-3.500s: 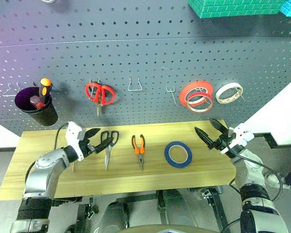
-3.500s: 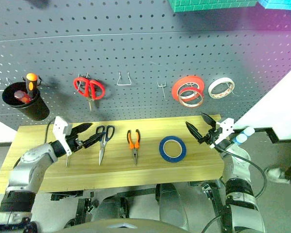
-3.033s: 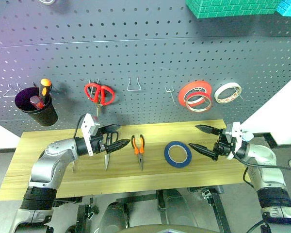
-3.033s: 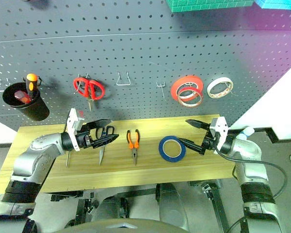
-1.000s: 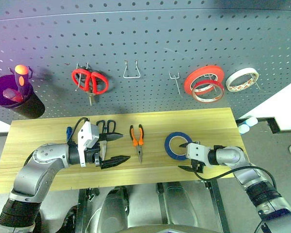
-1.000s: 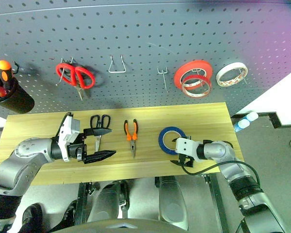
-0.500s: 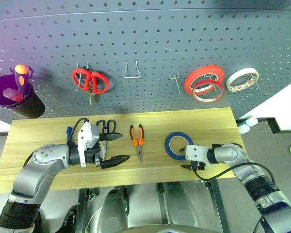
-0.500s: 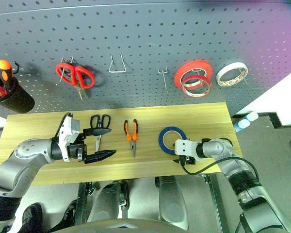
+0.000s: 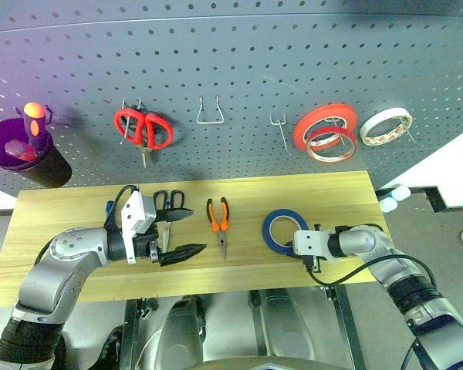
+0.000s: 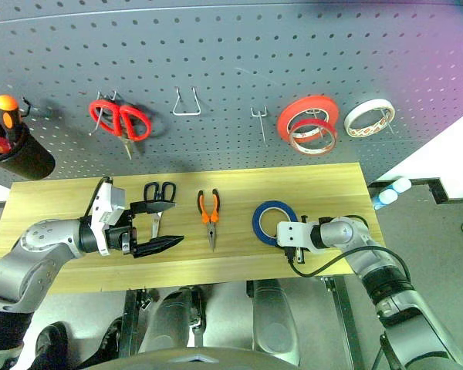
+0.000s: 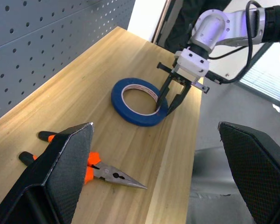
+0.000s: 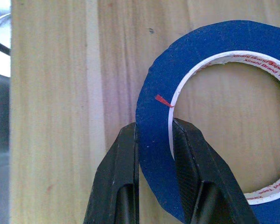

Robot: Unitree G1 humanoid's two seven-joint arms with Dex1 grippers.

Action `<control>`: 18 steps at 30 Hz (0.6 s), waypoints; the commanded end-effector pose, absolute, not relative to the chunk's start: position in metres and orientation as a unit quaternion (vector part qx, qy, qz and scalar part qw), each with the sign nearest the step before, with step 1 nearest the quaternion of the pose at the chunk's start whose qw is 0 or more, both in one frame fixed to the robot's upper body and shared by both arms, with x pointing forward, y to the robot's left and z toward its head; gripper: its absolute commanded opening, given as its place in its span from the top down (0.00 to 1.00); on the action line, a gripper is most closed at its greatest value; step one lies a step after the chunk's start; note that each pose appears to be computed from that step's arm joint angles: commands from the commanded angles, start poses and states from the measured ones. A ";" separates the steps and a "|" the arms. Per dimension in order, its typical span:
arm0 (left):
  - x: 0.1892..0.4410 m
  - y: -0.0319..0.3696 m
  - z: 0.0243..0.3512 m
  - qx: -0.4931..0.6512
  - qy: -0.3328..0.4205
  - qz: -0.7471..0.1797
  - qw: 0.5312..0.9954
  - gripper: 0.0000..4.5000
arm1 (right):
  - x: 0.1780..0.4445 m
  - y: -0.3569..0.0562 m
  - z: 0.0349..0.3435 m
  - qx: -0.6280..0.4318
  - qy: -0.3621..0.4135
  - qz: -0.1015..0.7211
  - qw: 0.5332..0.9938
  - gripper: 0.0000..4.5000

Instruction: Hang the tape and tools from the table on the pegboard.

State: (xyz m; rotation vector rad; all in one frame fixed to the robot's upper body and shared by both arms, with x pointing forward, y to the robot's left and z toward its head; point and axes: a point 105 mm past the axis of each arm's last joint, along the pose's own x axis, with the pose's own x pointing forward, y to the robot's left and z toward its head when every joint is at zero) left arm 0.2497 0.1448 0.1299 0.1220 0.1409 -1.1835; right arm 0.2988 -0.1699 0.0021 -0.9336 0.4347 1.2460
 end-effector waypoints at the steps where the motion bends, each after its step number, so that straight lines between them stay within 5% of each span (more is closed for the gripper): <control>1: 0.249 0.143 0.143 0.060 0.038 -0.561 0.825 0.00 | 0.296 -0.170 0.014 -0.370 0.169 0.560 0.721 0.85; 18: 0.246 0.144 0.158 0.067 -0.001 -0.584 0.809 0.00 | 0.246 -0.163 0.089 -0.034 0.009 0.582 0.813 0.85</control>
